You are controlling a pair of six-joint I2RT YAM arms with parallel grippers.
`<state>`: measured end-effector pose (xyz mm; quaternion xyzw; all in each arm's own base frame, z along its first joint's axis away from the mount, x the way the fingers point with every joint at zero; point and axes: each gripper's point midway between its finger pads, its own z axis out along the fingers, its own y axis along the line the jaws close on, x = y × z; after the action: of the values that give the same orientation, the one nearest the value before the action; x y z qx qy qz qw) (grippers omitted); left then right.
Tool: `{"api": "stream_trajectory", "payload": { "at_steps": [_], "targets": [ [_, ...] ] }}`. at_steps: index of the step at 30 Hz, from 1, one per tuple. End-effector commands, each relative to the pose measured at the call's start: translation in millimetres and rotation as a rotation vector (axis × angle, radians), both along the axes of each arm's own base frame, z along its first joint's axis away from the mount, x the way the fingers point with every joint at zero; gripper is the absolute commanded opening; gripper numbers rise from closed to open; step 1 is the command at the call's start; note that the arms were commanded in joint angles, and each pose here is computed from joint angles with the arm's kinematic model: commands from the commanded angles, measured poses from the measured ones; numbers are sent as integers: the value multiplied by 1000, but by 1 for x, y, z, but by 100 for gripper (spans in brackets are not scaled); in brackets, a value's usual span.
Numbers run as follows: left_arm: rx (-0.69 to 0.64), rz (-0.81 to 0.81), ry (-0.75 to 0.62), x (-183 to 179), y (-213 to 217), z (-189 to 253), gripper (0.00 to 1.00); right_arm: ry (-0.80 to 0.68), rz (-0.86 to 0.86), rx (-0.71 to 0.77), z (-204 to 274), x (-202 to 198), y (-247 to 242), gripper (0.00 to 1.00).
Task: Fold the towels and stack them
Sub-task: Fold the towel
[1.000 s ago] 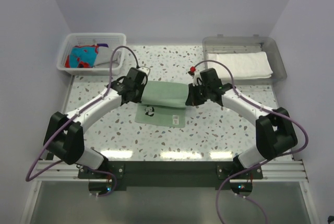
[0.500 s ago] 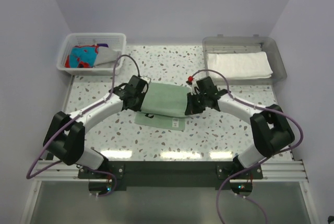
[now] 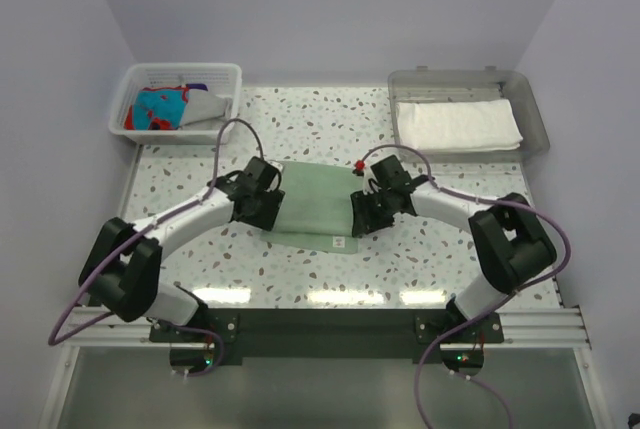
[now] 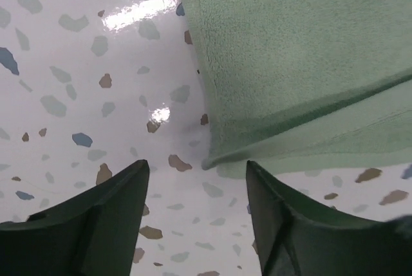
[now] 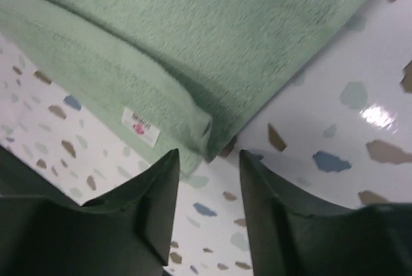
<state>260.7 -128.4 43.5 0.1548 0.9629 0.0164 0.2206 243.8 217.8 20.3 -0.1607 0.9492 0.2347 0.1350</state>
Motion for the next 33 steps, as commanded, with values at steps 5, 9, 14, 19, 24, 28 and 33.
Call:
{"api": "stream_trajectory", "payload": {
  "at_steps": [5, 9, 14, 19, 24, 28, 33],
  "targets": [
    [-252, 32, -167, -5, -22, 68, 80, -110, 180, 56, 67, -22, 10, 61],
    [-313, 91, -219, 1, -26, 82, 80, -174, 211, 49, 79, -9, 15, 64],
    [-355, 143, -212, 11, -36, 71, 72, -187, 187, 52, 72, 10, 29, 56],
    [-384, 145, -131, 11, -51, 44, 66, -160, 151, 46, 57, 7, 42, 39],
    [-352, 196, -42, -1, -46, 5, 55, -83, 110, 18, 23, -12, 37, 39],
    [-322, 251, 65, -28, -37, -28, 46, -32, 73, -48, -2, -24, 20, 38],
    [-330, 330, 178, -68, -26, -51, 41, 16, 16, -194, -21, -39, -13, 38]
  ]
}}
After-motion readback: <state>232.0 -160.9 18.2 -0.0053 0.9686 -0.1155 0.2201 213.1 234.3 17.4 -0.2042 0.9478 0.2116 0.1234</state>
